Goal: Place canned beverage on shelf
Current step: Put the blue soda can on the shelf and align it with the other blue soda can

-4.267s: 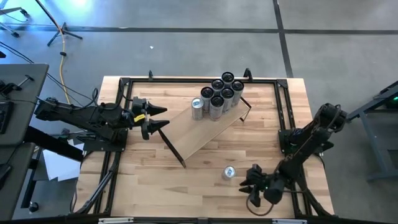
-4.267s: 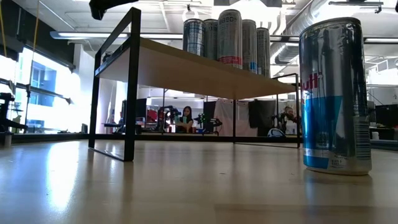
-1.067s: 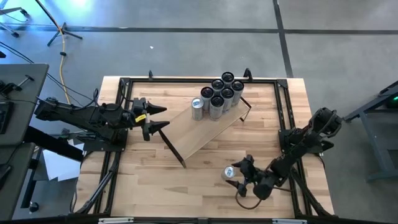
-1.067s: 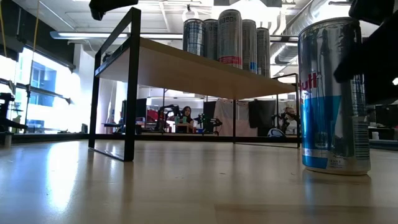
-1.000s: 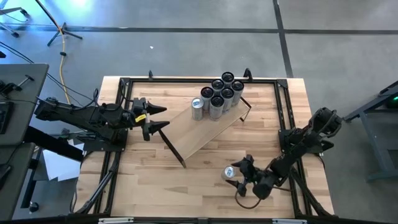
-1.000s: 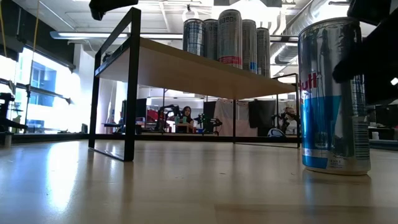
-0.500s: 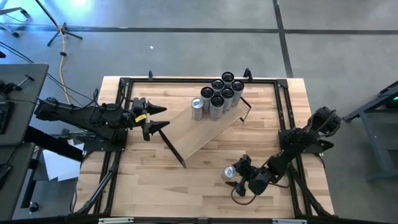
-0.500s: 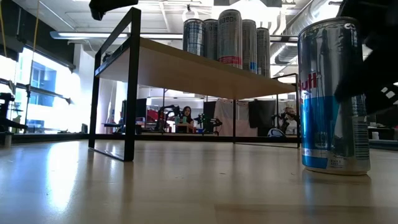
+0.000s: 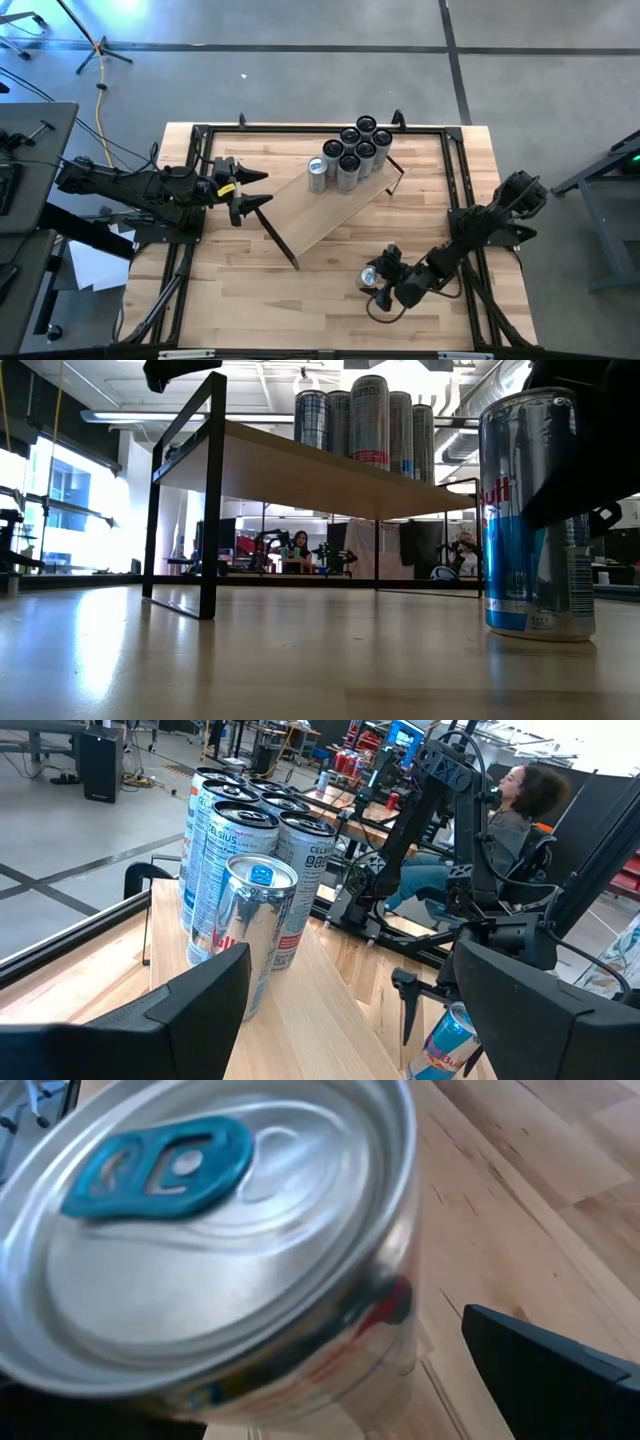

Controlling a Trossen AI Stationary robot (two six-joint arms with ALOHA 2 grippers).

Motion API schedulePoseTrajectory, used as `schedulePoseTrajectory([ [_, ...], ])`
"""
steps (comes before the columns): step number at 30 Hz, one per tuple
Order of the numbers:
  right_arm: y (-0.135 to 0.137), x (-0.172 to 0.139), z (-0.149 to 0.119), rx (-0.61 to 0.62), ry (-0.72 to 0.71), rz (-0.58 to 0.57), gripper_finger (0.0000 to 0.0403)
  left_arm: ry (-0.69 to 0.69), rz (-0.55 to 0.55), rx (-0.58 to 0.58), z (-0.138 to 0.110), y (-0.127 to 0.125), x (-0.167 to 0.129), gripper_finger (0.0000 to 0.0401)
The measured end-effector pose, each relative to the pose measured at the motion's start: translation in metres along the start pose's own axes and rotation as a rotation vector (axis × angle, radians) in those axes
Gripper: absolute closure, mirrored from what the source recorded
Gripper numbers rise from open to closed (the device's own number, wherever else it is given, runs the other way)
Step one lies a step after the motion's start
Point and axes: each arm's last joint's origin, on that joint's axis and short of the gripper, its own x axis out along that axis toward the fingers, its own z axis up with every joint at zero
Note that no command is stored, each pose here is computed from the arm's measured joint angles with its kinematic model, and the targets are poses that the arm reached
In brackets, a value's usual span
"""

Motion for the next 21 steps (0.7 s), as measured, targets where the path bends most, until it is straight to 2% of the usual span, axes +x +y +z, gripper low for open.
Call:
schedulePoseTrajectory([
  [21,0.0019,-0.0001,0.0024,0.018,-0.039,0.004,0.0032,0.0,0.0,0.0,0.0,0.0,0.0,0.008],
])
